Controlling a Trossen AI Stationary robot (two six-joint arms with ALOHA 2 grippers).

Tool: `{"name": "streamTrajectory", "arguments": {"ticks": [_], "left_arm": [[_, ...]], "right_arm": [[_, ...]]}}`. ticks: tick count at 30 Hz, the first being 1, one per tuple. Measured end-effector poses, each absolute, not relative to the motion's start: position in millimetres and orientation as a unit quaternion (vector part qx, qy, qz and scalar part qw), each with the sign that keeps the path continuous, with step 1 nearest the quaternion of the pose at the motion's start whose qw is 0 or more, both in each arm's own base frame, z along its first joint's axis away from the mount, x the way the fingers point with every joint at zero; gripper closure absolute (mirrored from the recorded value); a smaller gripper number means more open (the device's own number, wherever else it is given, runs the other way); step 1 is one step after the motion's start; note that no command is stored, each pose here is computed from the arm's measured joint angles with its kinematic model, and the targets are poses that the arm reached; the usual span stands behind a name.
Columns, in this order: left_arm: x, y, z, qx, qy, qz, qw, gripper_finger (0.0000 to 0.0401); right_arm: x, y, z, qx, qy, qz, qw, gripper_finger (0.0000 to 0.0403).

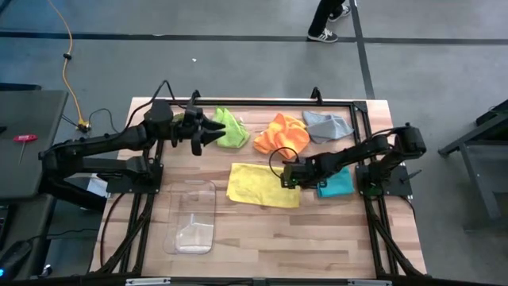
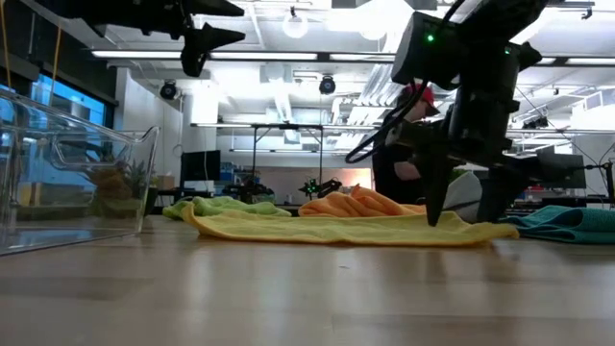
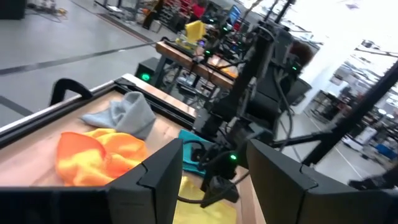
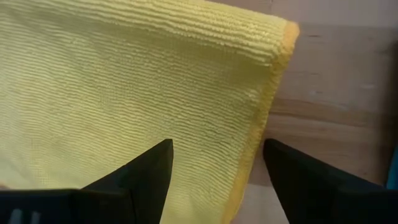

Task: Fold microfiber towels
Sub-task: Fold the yellow towel

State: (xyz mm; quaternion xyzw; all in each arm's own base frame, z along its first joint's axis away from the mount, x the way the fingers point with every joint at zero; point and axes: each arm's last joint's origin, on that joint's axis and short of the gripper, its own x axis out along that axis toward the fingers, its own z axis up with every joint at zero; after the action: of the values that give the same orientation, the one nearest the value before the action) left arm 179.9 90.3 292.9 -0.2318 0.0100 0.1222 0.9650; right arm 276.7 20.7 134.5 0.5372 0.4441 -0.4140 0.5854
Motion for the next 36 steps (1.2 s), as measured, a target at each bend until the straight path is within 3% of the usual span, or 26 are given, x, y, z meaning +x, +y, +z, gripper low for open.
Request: {"name": "streamTrajectory", "arguments": {"ticks": [6,16,22,27,36], "left_arm": [[180,91,293,-0.232,0.008,0.133,0.964,0.0233],[180,91,293,-0.245,0.005,0.141,0.959,0.0233],[180,92,293,-0.247,0.003,0.146,0.958,0.0233],[180,92,293,-0.253,0.003,0.146,0.957,0.0233],[180,92,292,-0.246,0.008,0.146,0.958,0.0233]], "right_arm": [[276,20,128,0.520,0.447,-0.426,0.590,0.0205],[275,19,123,0.472,0.450,-0.442,0.616,0.0388],[272,16,125,0.438,0.465,-0.432,0.637,0.0399],[251,9,141,0.387,0.465,-0.479,0.636,0.0402],[242,3,183,0.436,0.417,-0.436,0.668,0.0402]]}}
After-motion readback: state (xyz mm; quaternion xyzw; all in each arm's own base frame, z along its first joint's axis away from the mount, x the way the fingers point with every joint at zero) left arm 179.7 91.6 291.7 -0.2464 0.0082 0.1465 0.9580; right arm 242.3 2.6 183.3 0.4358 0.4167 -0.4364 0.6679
